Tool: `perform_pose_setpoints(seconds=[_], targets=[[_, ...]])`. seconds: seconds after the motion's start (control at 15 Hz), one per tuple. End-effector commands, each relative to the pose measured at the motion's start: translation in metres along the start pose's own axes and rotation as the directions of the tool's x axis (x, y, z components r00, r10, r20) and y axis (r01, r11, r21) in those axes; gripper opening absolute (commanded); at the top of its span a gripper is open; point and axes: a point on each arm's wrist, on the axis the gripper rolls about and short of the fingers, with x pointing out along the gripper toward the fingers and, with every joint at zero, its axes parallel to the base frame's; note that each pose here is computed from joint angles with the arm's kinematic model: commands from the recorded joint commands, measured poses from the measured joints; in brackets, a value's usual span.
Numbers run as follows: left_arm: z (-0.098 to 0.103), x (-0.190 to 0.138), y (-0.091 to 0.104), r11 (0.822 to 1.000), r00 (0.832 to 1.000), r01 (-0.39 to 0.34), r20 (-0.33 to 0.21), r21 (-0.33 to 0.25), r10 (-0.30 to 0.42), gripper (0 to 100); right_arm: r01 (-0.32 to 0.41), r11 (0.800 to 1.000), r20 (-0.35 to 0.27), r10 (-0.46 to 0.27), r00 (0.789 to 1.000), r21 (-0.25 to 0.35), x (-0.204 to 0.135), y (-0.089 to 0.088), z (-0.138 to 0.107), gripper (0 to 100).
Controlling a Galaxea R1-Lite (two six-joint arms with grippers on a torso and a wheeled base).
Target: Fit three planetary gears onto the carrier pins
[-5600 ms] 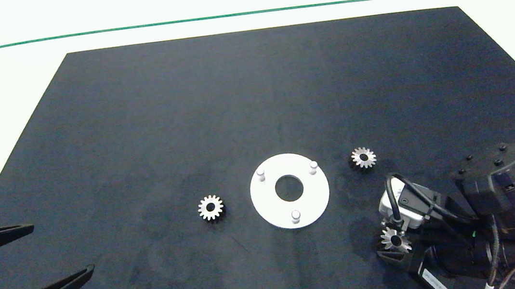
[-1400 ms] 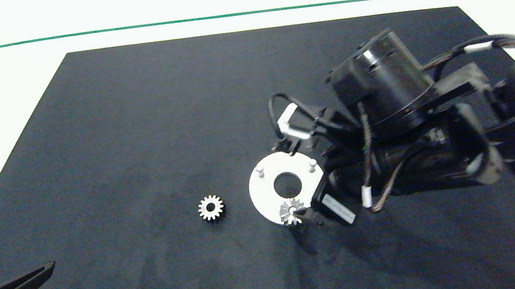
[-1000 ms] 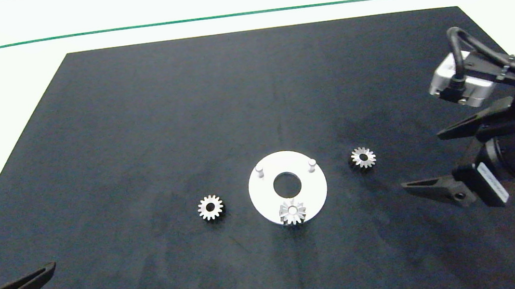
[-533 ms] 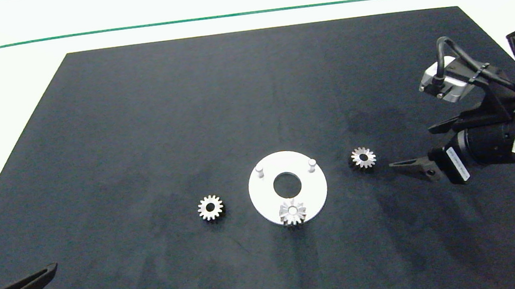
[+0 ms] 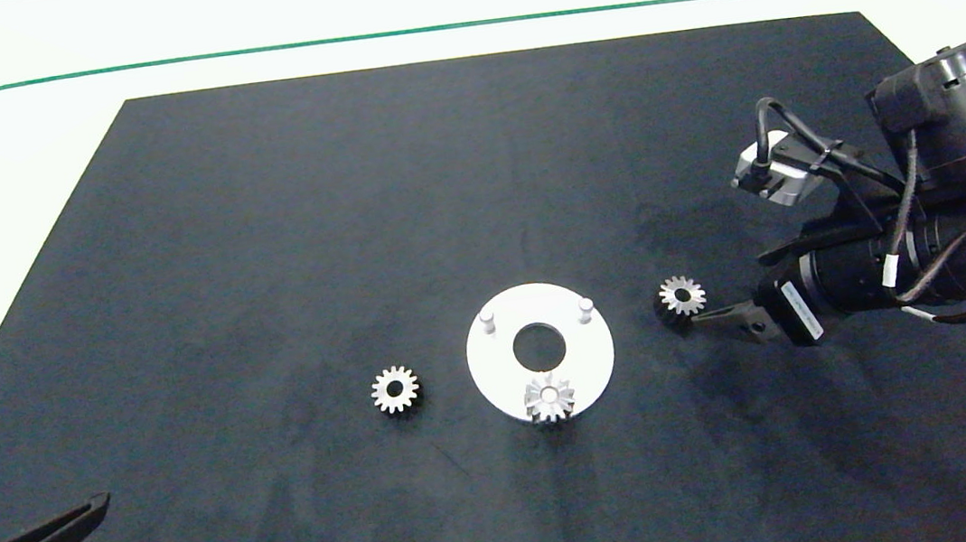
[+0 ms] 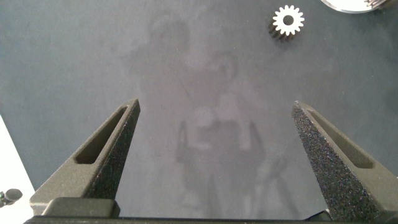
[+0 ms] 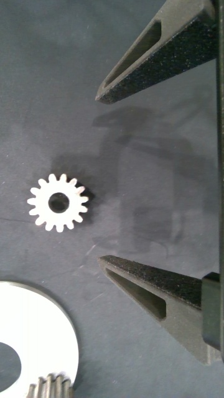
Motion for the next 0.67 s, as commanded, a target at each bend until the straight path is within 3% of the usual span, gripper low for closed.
perform_pose_setpoints(seconds=[0.07,0.67], targets=[[0.000,0.001,0.000,1.000,1.000,0.002,-0.004,0.002,-0.002,100,-0.013,1.000,-0.013,0.013,1.000,-0.006,0.011,0.001,0.002,100],[0.001,-0.001,0.000,1.000,1.000,-0.002,0.001,0.001,0.002,100,-0.050,0.998,-0.026,0.049,0.998,-0.036,0.047,0.016,0.012,100]])
